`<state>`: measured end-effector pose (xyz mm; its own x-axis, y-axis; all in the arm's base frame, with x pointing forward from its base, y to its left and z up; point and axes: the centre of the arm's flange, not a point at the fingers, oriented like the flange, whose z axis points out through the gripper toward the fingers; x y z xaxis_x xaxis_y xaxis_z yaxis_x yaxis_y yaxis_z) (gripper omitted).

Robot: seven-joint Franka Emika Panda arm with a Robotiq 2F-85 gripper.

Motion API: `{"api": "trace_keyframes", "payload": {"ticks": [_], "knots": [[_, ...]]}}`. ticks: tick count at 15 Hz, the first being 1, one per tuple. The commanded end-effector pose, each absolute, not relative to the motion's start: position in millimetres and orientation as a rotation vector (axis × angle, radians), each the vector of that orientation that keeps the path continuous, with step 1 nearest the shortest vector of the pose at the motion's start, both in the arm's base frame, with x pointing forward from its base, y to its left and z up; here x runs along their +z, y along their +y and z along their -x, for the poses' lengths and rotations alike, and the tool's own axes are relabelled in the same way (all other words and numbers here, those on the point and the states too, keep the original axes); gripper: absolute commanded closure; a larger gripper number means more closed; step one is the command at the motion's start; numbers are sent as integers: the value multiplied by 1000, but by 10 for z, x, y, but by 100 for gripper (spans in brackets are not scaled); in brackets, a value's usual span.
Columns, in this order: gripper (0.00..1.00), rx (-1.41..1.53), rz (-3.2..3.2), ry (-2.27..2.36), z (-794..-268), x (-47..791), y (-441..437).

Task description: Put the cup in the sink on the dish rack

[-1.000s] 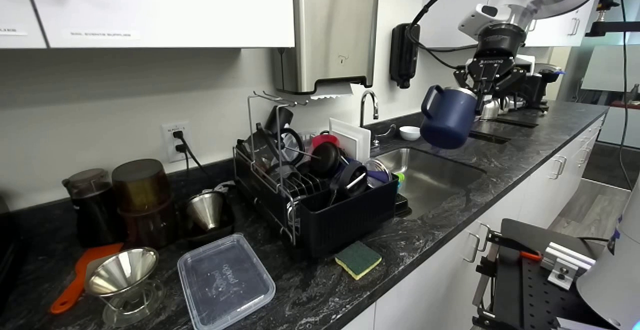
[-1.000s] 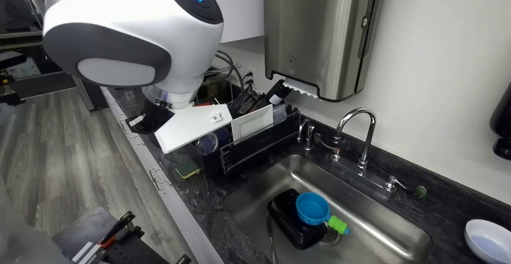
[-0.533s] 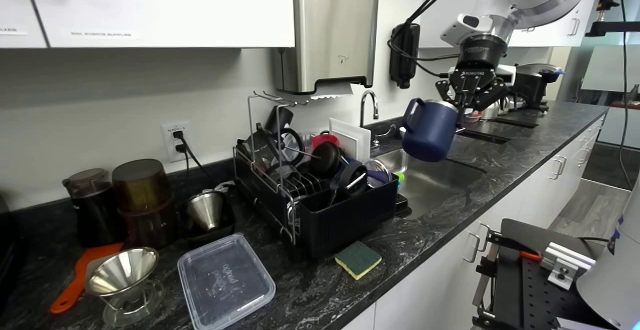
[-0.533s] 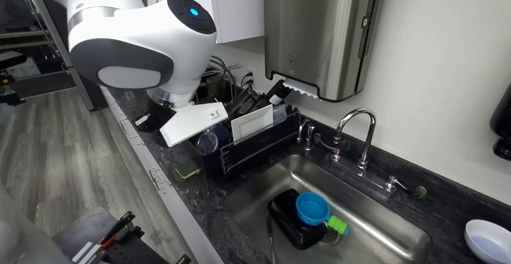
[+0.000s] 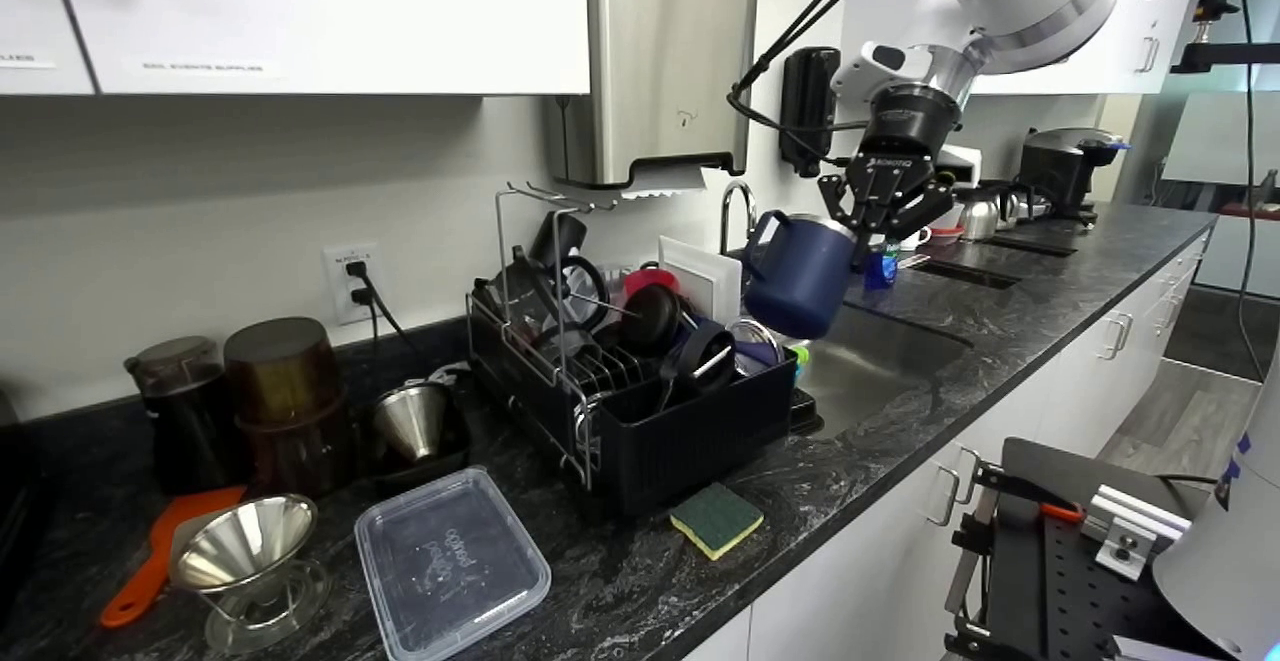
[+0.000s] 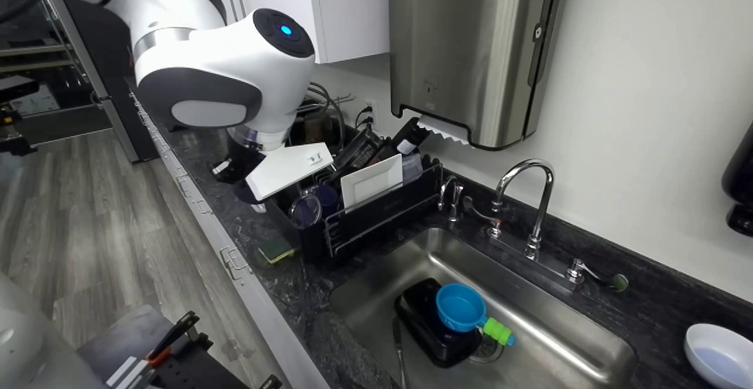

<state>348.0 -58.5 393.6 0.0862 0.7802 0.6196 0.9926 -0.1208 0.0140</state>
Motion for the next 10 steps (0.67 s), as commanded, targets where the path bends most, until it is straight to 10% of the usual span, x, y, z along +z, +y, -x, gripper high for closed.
{"api": "trace_keyframes", "payload": {"ticks": [1, 10], "knots": [[98, -728, 1939, -1770, -3719, 3895, -500], [98, -717, 1977, -1802, -4108, 4000, -335]]}}
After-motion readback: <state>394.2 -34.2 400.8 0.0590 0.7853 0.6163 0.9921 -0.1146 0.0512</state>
